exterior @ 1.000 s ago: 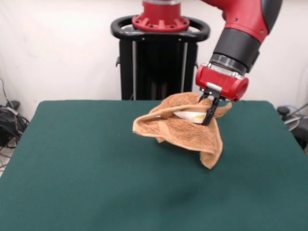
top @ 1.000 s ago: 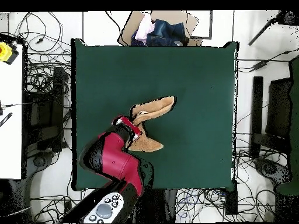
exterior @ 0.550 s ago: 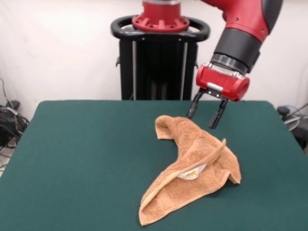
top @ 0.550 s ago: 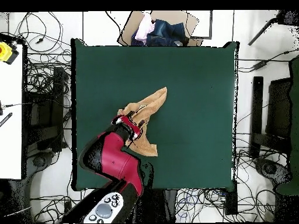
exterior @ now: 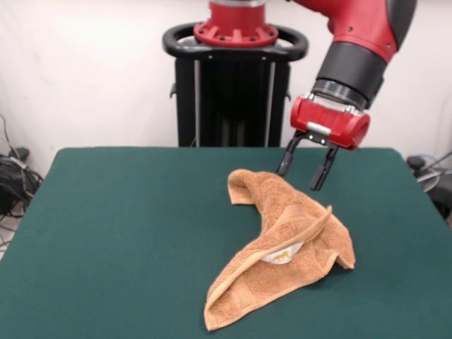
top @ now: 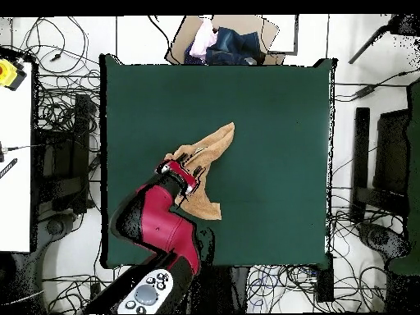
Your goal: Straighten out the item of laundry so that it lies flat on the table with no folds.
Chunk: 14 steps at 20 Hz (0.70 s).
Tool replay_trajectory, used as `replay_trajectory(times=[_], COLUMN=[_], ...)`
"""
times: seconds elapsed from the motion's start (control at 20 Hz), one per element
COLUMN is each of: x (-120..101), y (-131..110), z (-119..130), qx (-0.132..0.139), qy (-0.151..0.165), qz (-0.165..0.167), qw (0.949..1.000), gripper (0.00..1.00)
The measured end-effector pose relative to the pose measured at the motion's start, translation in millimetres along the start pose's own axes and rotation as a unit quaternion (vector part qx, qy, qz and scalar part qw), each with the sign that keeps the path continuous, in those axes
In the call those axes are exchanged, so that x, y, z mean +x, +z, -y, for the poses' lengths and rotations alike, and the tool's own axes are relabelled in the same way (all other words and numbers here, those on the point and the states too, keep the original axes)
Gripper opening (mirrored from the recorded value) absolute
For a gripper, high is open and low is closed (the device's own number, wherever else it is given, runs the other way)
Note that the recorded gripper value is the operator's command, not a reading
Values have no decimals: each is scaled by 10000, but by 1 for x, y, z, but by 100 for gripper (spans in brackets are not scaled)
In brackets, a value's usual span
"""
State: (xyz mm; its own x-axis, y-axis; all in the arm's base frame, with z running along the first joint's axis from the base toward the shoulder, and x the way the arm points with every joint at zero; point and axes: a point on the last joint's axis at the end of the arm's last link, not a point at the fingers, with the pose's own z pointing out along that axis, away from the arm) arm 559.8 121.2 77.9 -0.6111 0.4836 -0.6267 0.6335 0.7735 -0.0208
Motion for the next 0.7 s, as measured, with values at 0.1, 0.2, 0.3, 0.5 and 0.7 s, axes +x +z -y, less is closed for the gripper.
replay_trajectory(times=[0.1,0.2,0.3,0.5,0.7], x=[0,-1,-1,-1,3], y=[3,5,8,13,17], z=[0,0,0,-1,-4], qx=[-23,-44,-63,-110,-156], qy=[2,19,49,101,116], qz=[17,24,28,48,50], qw=[10000,10000,10000,9999,9998], gripper=[100,100,100,100,100])
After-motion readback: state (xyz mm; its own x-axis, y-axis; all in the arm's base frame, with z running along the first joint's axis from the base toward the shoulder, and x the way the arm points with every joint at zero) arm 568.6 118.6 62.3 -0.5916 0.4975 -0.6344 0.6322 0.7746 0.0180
